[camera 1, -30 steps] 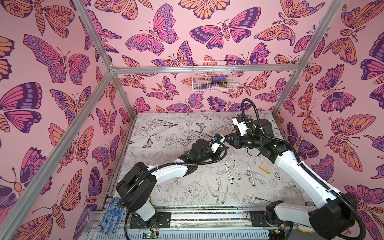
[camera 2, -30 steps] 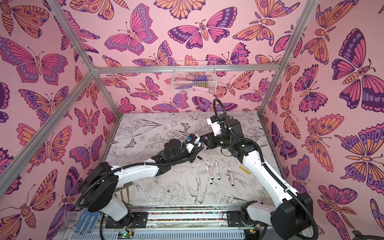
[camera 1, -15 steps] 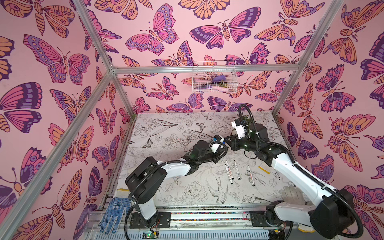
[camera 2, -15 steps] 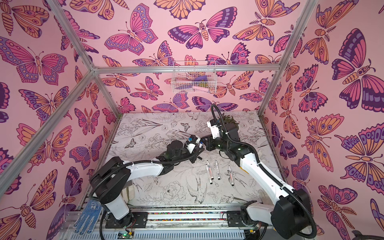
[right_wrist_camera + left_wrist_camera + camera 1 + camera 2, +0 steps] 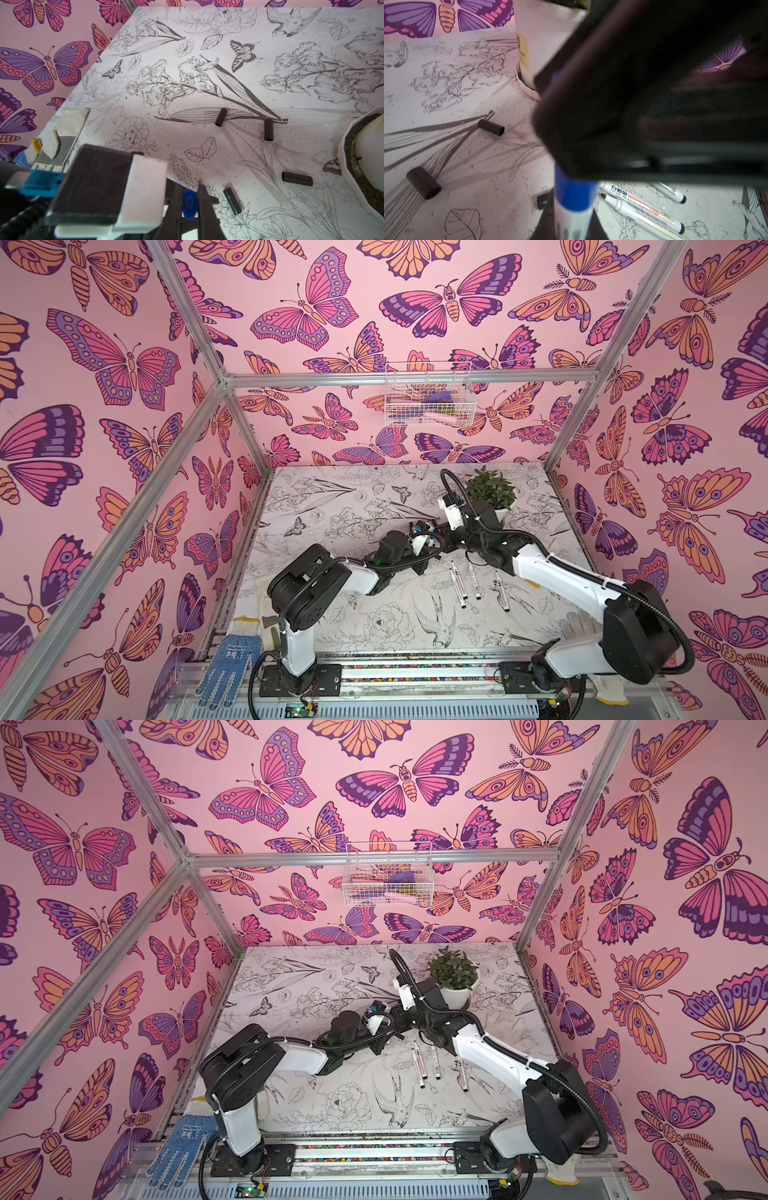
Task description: Insert the pens into the pen caps
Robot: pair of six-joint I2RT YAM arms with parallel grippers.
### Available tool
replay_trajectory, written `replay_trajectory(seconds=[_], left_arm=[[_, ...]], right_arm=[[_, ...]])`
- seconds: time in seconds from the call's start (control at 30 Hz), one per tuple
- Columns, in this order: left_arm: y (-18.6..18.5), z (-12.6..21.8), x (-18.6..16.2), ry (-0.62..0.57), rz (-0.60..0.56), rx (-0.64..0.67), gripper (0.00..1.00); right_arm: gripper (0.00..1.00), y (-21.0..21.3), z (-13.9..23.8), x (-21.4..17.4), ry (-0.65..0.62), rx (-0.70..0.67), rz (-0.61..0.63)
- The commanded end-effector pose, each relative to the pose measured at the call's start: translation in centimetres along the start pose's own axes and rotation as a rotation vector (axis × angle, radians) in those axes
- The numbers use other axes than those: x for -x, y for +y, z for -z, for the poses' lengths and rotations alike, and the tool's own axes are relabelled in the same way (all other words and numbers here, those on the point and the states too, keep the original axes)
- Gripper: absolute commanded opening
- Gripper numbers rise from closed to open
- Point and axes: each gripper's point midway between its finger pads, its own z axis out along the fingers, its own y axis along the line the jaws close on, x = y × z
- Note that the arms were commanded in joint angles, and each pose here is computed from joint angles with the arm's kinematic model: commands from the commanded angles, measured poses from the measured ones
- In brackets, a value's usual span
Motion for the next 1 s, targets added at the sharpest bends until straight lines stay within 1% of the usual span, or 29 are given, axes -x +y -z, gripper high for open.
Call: replay_trajectory(seconds=[0.0,0.1,0.3,0.37,0.43,0.53,0.7,0.77,0.87,0.97], left_arm=[[9.2,2.0,4.4,-0.223,0.174,0.307,0.00],[10.2,2.2,3.3,-0.209,0.199,0.333,0.00],[10.9,2.1,1.9,-0.191,0.212,0.354,0.00],[11.2,2.3,2.1,-0.208,0.213,0.368,0.00],[11.4,2.7,2.8,-0.238,0.219,0.384,0.00],[12.0,3.4,4.0,-0.280,0.219,0.413,0.00],[13.0,3.3,3.2,-0.284,0.228,0.462,0.00],[12.7,3.3,3.4,-0.290,0.236,0.442,0.00],[11.3,3.4,5.0,-0.305,0.225,0.369,0.00],[9.4,3.9,7.2,-0.312,0.199,0.283,0.00]], right_arm=[[0.00,4.3,0.8,-10.8,0.389,0.172,-0.008],[0.00,3.9,0.8,-12.5,0.431,0.149,0.006],[0.00,3.8,1.0,-15.5,0.514,0.132,0.017],[0.00,3.7,1.0,-16.5,0.558,0.134,0.007],[0.00,4.2,0.9,-17.3,0.591,0.166,-0.015],[0.00,3.9,0.7,-18.2,0.616,0.162,-0.028],[0.00,3.5,0.5,-19.2,0.647,0.170,-0.051],[0.00,3.5,0.8,-19.3,0.655,0.166,-0.042],[0.00,3.2,1.3,-18.8,0.631,0.158,-0.049],[0.00,2.7,1.8,-17.0,0.570,0.199,-0.157]])
